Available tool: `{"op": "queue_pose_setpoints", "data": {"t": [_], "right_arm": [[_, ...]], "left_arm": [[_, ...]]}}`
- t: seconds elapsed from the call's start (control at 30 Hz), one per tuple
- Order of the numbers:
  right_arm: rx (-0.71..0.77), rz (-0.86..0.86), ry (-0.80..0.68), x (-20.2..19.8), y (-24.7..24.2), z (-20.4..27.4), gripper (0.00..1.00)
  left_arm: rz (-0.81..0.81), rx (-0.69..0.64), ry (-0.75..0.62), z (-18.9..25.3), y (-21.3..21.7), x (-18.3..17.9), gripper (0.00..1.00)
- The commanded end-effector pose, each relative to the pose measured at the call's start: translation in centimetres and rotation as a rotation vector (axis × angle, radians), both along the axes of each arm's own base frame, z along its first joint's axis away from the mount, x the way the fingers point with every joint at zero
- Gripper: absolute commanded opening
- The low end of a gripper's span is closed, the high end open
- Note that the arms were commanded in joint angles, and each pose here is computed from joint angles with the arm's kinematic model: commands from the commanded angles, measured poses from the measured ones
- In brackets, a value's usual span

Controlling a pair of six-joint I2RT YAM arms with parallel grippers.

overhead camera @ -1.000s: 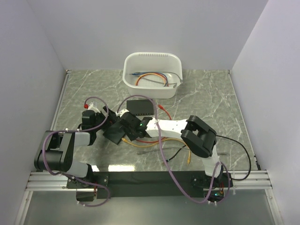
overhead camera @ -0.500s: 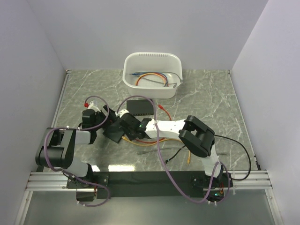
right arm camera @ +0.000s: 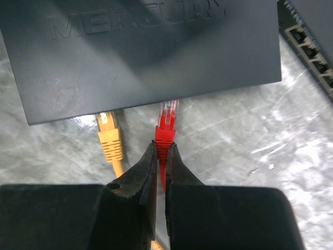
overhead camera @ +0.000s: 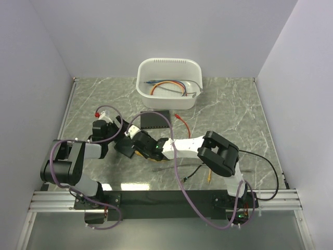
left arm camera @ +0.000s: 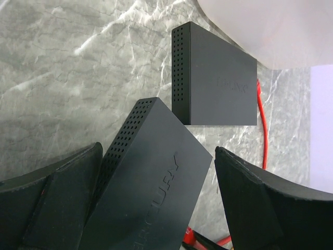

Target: Insert the plug into the switch port

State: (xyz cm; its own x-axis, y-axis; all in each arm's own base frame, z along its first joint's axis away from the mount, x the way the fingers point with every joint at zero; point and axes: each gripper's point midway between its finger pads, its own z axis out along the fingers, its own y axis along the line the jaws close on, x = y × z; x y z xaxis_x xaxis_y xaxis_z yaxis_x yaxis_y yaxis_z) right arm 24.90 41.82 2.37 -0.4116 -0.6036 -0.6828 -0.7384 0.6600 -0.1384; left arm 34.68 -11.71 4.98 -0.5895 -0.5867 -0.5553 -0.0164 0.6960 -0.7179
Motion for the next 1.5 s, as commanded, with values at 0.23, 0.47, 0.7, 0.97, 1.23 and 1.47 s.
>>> {"op": "queue_pose_setpoints", "data": {"t": [0.23, 0.47, 0.7, 0.97, 1.23, 1.47], "right_arm": [[0.301, 0.068, -0.273, 3.0, 5.6, 10.7, 0.0], [0.379, 0.08, -0.309, 3.5, 7.1, 11.9, 0.0], [0.435, 0.021, -0.28, 6.7, 7.6, 12.5, 0.0], [0.496, 0.091, -0.201, 6.7, 8.0, 12.7, 0.0], [0.431, 0.219, -0.23, 1.3, 9.3, 12.1, 0.0], [0.378, 0.205, -0.232, 0.3, 8.7, 10.6, 0.0]], "left_arm": [[-0.104, 0.026, 0.098, -2.0, -3.0, -2.1, 0.95], [-0.128, 0.023, 0.118, -2.3, -3.7, -2.9, 0.96], [-0.145, 0.018, 0.128, -2.7, -4.4, -4.2, 0.96], [-0.177, 0.03, 0.134, -3.2, -5.4, -4.3, 0.96], [-0.198, 0.065, 0.132, -3.8, -5.7, -2.9, 0.96], [-0.212, 0.067, 0.15, -4.4, -5.8, -3.1, 0.96]]}}
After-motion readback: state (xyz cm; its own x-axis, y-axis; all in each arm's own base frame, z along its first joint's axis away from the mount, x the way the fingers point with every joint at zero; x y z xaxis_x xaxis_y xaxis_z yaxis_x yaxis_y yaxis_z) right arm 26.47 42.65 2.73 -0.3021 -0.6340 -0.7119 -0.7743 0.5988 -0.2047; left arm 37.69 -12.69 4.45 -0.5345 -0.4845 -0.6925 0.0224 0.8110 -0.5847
